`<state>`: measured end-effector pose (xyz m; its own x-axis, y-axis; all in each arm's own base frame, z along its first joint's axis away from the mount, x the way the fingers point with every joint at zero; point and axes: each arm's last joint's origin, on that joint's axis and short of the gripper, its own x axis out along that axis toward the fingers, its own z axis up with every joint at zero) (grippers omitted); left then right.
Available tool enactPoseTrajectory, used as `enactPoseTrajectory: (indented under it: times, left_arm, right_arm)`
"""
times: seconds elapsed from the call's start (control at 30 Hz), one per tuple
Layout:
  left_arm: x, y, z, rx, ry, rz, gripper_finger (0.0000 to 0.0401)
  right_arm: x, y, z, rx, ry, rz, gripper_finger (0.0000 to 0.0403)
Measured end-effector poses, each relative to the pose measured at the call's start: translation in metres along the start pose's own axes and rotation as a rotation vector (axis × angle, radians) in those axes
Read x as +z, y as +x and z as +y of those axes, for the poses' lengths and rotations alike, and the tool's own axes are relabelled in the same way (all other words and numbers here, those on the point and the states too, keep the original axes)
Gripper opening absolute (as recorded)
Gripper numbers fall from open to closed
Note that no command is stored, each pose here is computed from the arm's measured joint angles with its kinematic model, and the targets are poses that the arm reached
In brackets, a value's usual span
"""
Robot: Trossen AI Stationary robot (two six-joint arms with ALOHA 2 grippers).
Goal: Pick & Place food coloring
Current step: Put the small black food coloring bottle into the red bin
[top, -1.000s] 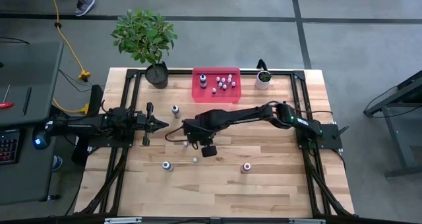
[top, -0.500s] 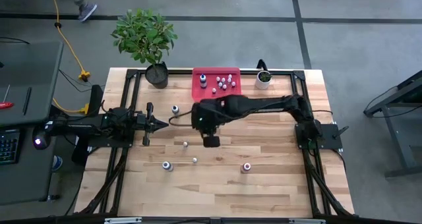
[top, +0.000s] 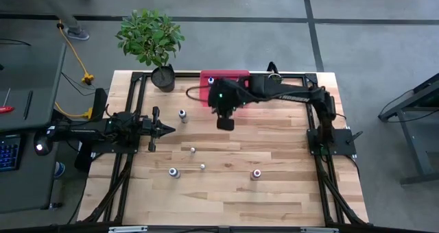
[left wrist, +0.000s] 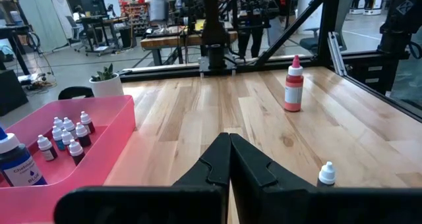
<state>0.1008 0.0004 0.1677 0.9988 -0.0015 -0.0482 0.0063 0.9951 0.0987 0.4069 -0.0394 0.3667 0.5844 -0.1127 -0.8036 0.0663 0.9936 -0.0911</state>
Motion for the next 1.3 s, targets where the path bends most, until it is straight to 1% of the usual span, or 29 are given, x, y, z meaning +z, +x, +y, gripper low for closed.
enactPoseTrajectory:
  times: [0.13,0.3,0.47,0.67,0.8,0.97,1.17,1.3]
  left_arm:
    - [0.0,0.0,0.0,0.0,0.0,0.0,0.0]
    - [0.0,0.0,0.0,0.0,0.0,0.0,0.0]
    - [0.0,0.0,0.0,0.0,0.0,0.0,0.0]
    - [0.0,0.0,0.0,0.0,0.0,0.0,0.0]
    - [0.0,0.0,0.0,0.0,0.0,0.0,0.0]
    - [0.0,0.0,0.0,0.0,0.0,0.0,0.0]
    - [0.0,0.0,0.0,0.0,0.0,0.0,0.0]
    - [0.0,0.0,0.0,0.0,0.0,0.0,0.0]
  right_arm:
    - [-0.008,0.002,-0.028,0.02,0.13,0.036,0.004]
    - [-0.025,0.014,-0.071,-0.038,0.314,0.103,0.004]
    - [-0.049,0.029,-0.112,-0.097,0.441,0.152,0.004]
    - [-0.083,0.047,-0.148,-0.148,0.6,0.228,0.004]
    - [-0.104,0.06,-0.161,-0.158,0.688,0.262,0.004]
    - [-0.118,0.075,-0.166,-0.145,0.767,0.258,0.004]
    - [-0.127,0.082,-0.169,-0.155,0.806,0.256,0.004]
    - [-0.13,0.082,-0.173,-0.19,0.809,0.255,0.004]
